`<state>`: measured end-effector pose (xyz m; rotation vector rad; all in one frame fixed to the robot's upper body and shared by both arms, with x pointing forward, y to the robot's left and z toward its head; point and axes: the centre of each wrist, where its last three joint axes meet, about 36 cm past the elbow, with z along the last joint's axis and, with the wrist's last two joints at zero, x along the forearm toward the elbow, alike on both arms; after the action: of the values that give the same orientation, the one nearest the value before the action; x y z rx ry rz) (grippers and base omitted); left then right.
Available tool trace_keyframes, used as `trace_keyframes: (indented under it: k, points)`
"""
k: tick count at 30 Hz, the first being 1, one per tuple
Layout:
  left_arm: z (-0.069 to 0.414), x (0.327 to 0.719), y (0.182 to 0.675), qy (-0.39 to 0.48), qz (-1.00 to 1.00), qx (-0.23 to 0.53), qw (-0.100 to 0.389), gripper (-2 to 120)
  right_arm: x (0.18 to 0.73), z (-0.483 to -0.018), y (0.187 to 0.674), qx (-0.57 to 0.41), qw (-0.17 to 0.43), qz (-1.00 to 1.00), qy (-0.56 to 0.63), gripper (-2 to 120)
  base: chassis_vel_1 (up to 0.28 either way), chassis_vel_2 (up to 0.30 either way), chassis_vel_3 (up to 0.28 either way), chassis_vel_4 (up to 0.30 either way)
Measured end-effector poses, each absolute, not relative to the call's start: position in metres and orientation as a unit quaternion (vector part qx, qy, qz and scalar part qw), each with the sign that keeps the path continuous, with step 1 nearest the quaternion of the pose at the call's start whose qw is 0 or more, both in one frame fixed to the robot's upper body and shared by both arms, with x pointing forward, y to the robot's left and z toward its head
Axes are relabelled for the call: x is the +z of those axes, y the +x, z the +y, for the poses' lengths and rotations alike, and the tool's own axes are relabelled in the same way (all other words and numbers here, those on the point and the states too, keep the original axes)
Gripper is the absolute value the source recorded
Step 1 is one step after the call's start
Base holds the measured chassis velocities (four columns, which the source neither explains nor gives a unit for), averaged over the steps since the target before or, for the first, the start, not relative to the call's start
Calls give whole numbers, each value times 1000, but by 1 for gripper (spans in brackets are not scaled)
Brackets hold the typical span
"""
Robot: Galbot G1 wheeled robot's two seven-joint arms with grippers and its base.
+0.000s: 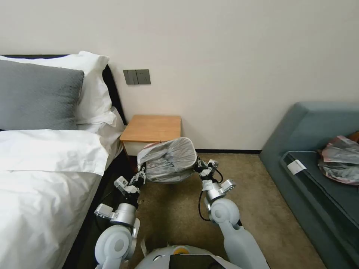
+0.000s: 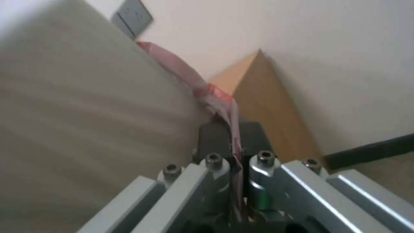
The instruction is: Pick up the garbage bag from the table and place it over the trash can.
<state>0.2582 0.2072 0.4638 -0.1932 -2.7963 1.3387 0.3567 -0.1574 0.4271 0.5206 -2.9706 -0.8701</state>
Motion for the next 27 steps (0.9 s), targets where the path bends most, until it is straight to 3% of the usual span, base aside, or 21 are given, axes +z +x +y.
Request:
trace_keyframes:
  k: [9,18,27]
  points:
    - [201,464,255,-68,-895,441,23,11,412,-161,360,-191,7,-970,150,0,0,0,0,0]
    - [191,466,253,-77,-886,456,26,11,386,-169,366,-32,-15,-990,133,0,0,0,0,0]
    - [190,468,253,-78,-884,460,23,12,369,-170,369,28,-17,-991,132,0,0,0,0,0]
